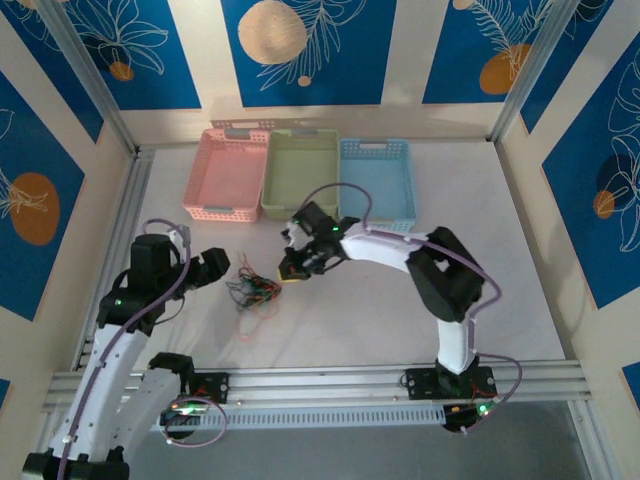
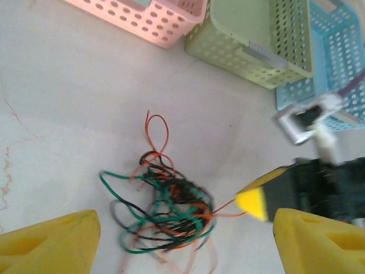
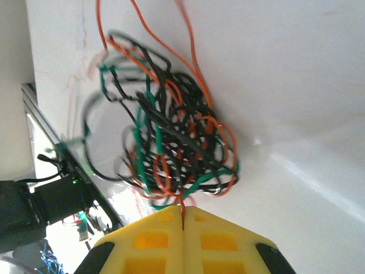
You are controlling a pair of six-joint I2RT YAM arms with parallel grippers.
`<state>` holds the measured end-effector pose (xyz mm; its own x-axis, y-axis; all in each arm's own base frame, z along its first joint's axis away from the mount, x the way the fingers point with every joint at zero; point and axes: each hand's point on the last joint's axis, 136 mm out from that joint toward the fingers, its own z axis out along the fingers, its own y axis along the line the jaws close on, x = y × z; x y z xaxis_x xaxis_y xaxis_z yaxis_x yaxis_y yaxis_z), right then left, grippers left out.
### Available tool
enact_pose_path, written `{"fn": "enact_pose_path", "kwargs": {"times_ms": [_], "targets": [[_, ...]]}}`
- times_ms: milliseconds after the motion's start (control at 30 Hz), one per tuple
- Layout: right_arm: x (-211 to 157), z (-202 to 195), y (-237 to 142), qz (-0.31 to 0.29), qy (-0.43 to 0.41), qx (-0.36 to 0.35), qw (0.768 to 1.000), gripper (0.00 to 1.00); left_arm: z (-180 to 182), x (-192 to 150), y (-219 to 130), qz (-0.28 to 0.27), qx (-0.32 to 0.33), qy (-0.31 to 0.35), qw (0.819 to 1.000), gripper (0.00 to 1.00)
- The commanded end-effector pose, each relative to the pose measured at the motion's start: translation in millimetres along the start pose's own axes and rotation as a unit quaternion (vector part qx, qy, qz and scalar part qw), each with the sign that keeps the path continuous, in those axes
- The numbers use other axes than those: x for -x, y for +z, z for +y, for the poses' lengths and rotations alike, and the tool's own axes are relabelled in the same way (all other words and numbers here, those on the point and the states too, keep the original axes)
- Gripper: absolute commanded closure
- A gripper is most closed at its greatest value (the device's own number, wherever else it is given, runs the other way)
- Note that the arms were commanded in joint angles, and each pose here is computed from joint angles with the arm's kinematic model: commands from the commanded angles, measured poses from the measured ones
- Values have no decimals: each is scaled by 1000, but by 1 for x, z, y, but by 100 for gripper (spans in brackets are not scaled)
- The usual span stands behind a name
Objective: Untangle the cables
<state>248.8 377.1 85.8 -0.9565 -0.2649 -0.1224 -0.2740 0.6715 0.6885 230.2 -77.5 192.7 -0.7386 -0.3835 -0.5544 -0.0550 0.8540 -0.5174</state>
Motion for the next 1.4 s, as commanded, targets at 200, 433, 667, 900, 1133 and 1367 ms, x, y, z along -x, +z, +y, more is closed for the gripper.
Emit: {"fn": "enact_pose_path", "kwargs": {"times_ms": [200, 433, 667, 900, 1133, 1367], "targets": [[-24, -26, -66, -50, -1, 51, 997, 100, -25, -32, 34, 82, -81, -15, 993, 29], [-24, -43, -66, -50, 10, 37, 998, 100, -60, -63, 53, 120, -126, 39, 984, 29], [-23, -45, -65, -49, 3, 34, 998, 100, -83, -84, 67, 147, -88, 146, 974, 27], [-22, -48, -67, -56, 2, 25, 998, 100, -110, -97, 96, 165, -59, 249, 953, 27], [-23, -49, -67, -58, 6, 26, 998, 100, -103, -107, 128, 194, -3, 278, 941, 43], [-24, -50, -67, -57, 8, 21, 998, 100, -92, -111, 134, 193, 17, 278, 941, 57]]}}
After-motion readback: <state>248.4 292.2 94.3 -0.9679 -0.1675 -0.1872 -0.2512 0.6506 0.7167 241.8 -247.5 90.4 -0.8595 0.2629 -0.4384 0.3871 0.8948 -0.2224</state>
